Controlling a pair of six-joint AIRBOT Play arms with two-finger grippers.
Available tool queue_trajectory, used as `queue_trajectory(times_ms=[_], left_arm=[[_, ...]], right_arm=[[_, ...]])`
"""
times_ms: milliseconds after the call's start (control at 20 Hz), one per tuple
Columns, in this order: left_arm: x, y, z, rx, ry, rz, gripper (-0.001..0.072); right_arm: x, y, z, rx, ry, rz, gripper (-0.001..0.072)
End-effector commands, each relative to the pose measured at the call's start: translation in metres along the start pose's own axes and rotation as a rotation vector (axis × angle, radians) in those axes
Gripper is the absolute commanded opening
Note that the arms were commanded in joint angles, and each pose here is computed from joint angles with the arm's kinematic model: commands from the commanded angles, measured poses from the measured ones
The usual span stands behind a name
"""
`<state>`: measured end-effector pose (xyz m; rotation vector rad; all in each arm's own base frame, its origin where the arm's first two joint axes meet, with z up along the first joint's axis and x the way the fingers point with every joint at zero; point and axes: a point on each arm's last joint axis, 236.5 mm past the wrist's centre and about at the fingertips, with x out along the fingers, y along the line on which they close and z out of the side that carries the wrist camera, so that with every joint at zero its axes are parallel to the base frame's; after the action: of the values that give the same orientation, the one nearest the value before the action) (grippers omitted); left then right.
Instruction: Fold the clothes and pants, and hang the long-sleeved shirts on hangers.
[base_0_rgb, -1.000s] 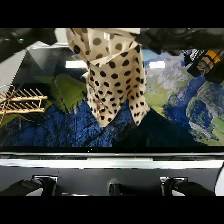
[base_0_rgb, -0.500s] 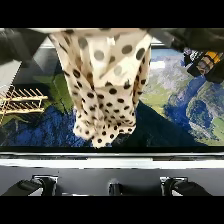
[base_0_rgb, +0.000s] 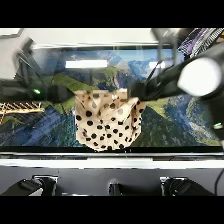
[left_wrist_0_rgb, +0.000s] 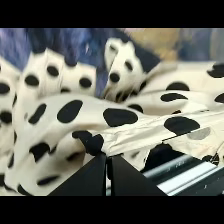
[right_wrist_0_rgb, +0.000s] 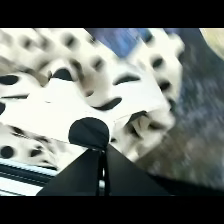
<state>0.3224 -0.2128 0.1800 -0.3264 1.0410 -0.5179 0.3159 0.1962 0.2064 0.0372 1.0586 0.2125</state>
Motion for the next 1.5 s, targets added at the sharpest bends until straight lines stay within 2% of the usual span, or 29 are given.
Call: queue_trajectory(times_ms=[0,150,400,750,900,950,1000,1050,1100,1250,1300,1450], left_arm=[[0.045,0.018,-0.065,-0.083,0.180,0.068,0.0023],[0.071,0.024,-0.081,-0.121,0.178,0.079,0.0023],[0.083,0.040,-0.058,-0.087,0.064,0.124,0.0023],[0.097,0.041,-0.019,-0.063,-0.090,0.106,0.0024],[0.109,0.046,-0.018,-0.070,-0.085,0.114,0.0043],[0.112,0.048,-0.019,-0.072,-0.077,0.118,0.0173],[0.111,0.052,-0.018,-0.080,-0.077,0.125,0.0389],[0.105,0.059,-0.014,-0.096,-0.083,0.136,0.0517],[0.096,0.072,-0.008,-0.123,-0.088,0.158,0.0551],[0.040,0.140,0.002,-0.165,-0.091,0.276,0.0562],[0.015,0.170,0.001,-0.194,-0.096,0.328,0.0583],[-0.079,0.267,-0.011,-0.238,-0.150,0.540,0.0581]], right_arm=[[0.040,-0.019,-0.035,0.036,0.055,-0.193,0.0032],[0.076,-0.019,-0.050,0.078,0.070,-0.198,0.0033],[0.105,-0.002,-0.041,0.239,-0.019,-0.115,0.0033],[0.123,0.010,-0.031,0.274,-0.051,-0.081,0.0033],[0.136,0.020,-0.022,0.295,-0.077,-0.046,0.0033],[0.138,0.022,-0.020,0.301,-0.085,-0.039,0.0033],[0.138,0.022,-0.017,0.324,-0.096,-0.037,0.0033],[0.138,0.020,-0.015,0.343,-0.110,-0.044,0.0033],[0.138,0.018,-0.012,0.364,-0.121,-0.050,0.0033],[0.137,0.019,-0.005,0.369,-0.150,-0.040,0.0033],[0.137,0.019,-0.005,0.368,-0.149,-0.040,0.0033],[0.137,0.019,-0.006,0.366,-0.147,-0.040,0.0033]])
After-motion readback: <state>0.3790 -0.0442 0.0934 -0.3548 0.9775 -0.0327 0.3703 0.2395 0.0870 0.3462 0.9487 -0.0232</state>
